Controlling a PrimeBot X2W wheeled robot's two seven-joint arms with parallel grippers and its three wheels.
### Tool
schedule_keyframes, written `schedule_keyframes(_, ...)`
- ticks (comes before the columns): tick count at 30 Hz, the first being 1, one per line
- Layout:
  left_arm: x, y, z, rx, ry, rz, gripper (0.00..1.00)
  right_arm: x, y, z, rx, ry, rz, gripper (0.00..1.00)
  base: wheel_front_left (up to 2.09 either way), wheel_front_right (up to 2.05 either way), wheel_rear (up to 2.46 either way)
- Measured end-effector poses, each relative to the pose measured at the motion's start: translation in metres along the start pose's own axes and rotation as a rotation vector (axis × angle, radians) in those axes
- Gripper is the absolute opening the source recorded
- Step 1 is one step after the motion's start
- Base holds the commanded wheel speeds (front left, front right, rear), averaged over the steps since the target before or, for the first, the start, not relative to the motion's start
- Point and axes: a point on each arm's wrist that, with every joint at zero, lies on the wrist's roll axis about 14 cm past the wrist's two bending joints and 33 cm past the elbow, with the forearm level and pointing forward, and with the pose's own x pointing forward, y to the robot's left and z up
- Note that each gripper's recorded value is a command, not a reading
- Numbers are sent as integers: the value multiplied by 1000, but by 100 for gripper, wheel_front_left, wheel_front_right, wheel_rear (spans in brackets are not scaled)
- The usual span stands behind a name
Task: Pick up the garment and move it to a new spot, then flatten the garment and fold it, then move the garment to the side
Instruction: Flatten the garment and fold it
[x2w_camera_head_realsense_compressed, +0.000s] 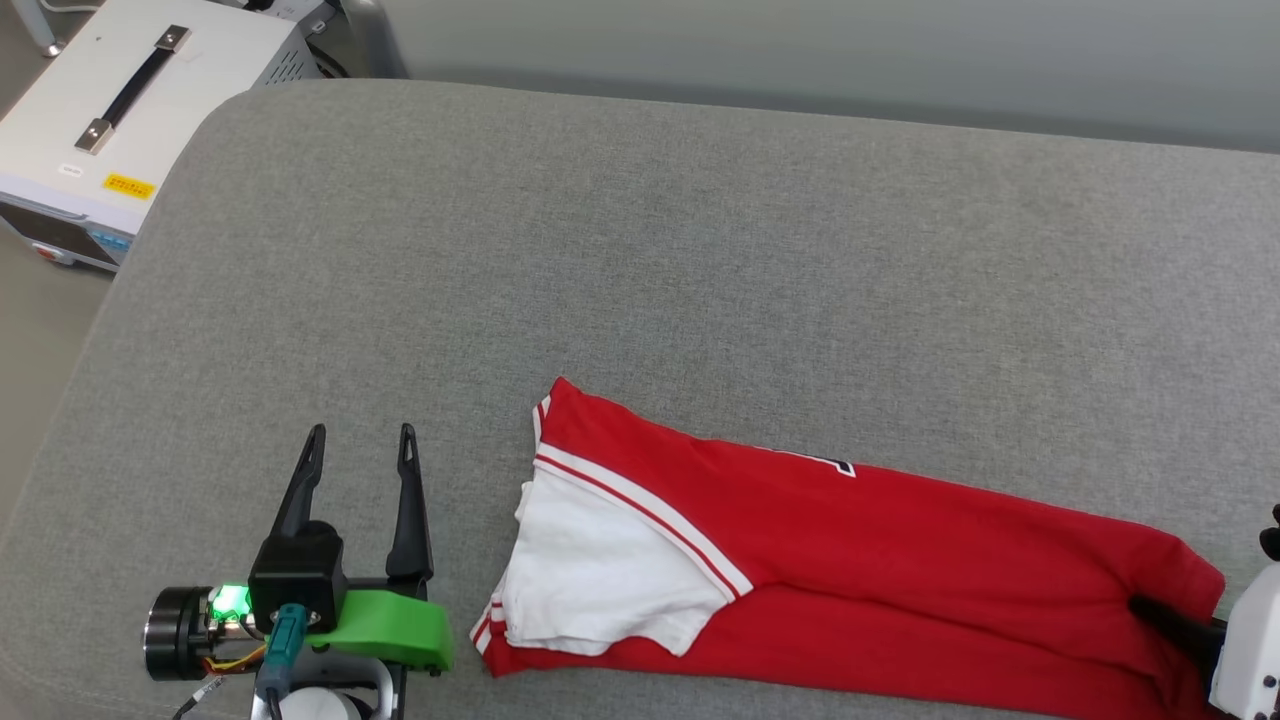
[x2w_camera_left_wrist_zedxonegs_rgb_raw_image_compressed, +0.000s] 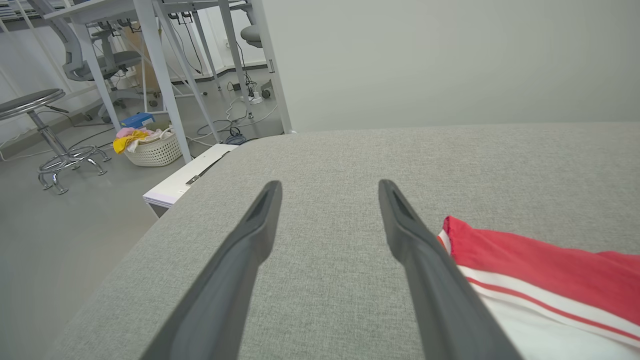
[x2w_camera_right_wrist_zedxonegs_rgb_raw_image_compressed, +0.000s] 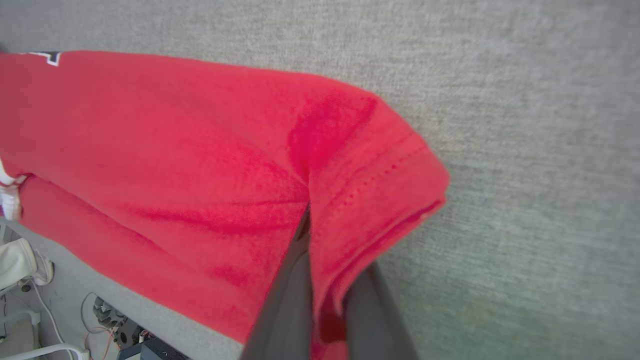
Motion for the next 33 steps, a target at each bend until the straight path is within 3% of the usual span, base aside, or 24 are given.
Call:
schedule_keyframes(5, -4, -2, 4, -1, -15, -12, 100, -12, -16, 8, -17, -54, -54, 0, 0, 0, 0)
schedule_keyframes(12, -6, -14, 10, -1, -40, -56, 100, -51, -78, 26, -80, -109, -262, 0, 0, 0, 0)
schedule_keyframes(16, -7, -17, 13, -4, -49, -65, 100, -61, -88, 28, -88, -119, -301, 0, 0, 0, 0)
schedule_keyframes(25, -17, -19, 11, 9, -47, -83, 100, -70, -30, 44, -76, -195, -118, 0, 0, 0, 0)
schedule_keyframes(33, -18, -23, 10, 5, -43, -96, 100, -58, 45, 45, -142, -188, 96, 0, 0, 0, 0)
